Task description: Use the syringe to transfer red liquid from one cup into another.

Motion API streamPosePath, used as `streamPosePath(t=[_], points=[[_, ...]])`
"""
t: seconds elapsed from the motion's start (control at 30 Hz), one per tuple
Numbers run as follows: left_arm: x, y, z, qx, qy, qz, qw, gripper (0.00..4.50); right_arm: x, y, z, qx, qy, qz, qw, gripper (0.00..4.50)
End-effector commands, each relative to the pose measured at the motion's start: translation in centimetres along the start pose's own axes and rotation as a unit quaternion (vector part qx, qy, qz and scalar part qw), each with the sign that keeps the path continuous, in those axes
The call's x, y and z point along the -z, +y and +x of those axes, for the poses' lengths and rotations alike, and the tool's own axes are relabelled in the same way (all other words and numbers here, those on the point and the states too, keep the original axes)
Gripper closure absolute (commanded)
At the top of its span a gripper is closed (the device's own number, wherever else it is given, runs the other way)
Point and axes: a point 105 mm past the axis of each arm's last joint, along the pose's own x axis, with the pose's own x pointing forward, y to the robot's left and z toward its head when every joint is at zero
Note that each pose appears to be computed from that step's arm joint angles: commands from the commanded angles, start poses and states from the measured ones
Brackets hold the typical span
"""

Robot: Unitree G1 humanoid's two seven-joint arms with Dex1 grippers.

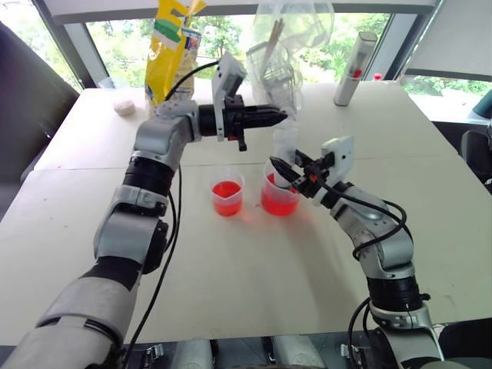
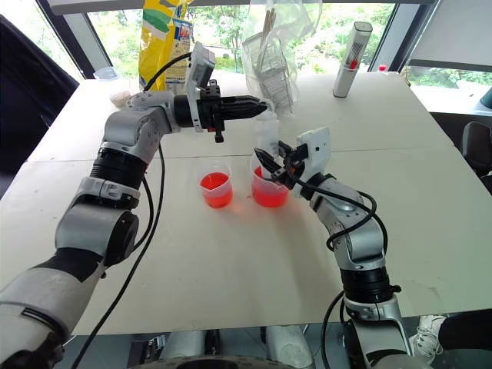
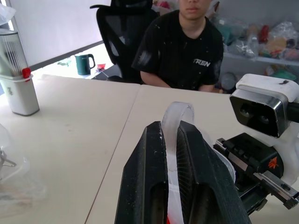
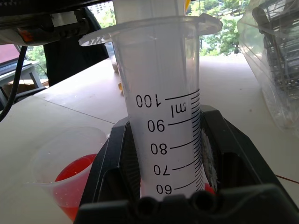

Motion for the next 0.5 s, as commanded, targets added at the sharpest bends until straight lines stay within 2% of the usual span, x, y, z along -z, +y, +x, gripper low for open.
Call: streamPosePath(t=[0.03,0.5], points=[[-6.64,1.03,-1.47,-0.047,-0.063,0.097,0.992,4.48,1.71,1.89,-0.18,-0.041,0.032,0.014,0.999,3.15],[-7.03,0.98,-1.37,-0.046,-0.068,0.103,0.991,4.48,1.83,2.11,-0.10,-0.044,0.034,0.016,0.998,3.15]])
